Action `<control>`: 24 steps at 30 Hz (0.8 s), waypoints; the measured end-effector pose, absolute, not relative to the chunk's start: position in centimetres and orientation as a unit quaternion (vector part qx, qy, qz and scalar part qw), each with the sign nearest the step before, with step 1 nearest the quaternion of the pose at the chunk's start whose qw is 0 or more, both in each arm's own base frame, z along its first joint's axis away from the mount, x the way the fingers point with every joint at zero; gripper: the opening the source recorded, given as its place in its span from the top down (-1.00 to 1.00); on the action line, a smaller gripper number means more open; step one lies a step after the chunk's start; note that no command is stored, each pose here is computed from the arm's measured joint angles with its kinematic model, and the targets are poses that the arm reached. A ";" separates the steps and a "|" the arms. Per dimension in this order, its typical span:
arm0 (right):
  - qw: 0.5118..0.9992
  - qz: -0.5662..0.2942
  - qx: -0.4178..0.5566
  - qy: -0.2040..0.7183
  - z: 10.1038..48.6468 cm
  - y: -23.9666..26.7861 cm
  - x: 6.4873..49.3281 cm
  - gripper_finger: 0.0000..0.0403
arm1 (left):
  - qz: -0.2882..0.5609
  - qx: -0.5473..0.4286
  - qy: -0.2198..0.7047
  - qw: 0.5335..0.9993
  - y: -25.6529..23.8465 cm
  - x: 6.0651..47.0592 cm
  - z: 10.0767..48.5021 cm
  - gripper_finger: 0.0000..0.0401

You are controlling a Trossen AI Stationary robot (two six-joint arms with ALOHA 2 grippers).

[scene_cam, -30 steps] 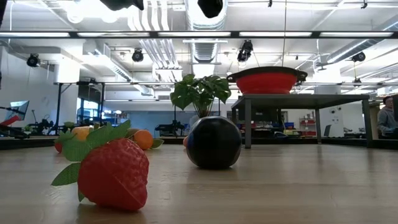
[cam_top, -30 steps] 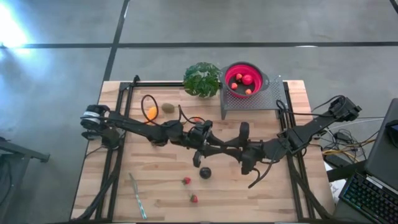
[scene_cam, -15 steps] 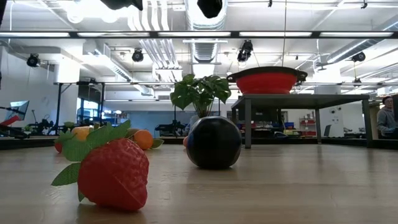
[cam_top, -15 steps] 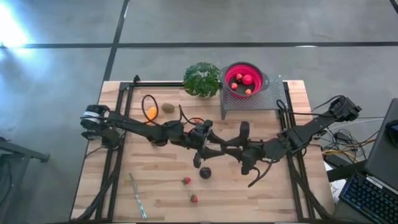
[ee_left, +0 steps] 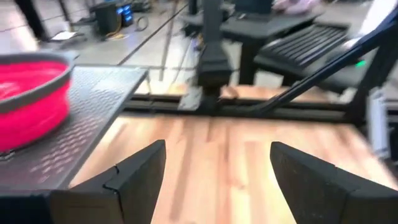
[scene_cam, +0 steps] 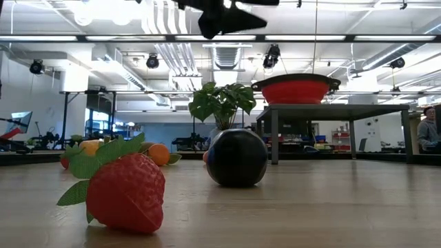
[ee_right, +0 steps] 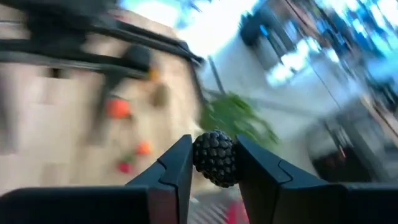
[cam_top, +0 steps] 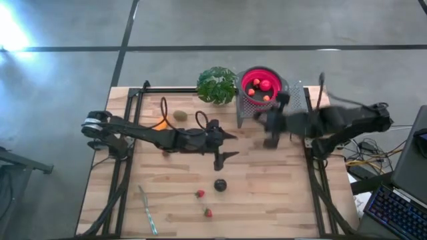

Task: Pick & Place Fruit
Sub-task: Put the blackberry into the red strainer bowl on the shelf

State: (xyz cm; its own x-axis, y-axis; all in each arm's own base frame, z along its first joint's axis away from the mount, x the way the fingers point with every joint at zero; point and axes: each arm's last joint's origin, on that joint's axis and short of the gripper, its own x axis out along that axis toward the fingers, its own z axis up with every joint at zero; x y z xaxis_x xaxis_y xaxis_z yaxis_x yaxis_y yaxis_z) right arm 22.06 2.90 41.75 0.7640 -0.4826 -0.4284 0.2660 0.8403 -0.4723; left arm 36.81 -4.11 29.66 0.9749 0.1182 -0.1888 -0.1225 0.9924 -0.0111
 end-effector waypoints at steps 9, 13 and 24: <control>0.928 -0.240 -0.016 0.285 45.0 -8.5 19.2 0.51 | 0.077 -0.002 0.123 0.989 -4.1 36.7 29.1 -0.46; 0.914 -0.265 0.045 0.303 44.0 -12.9 18.4 0.50 | 0.078 -0.002 0.124 0.989 -4.1 36.7 29.0 -0.46; 0.828 -0.293 0.140 0.458 37.0 -21.3 20.2 0.49 | 0.078 -0.001 0.130 0.988 -4.1 36.7 28.8 -0.46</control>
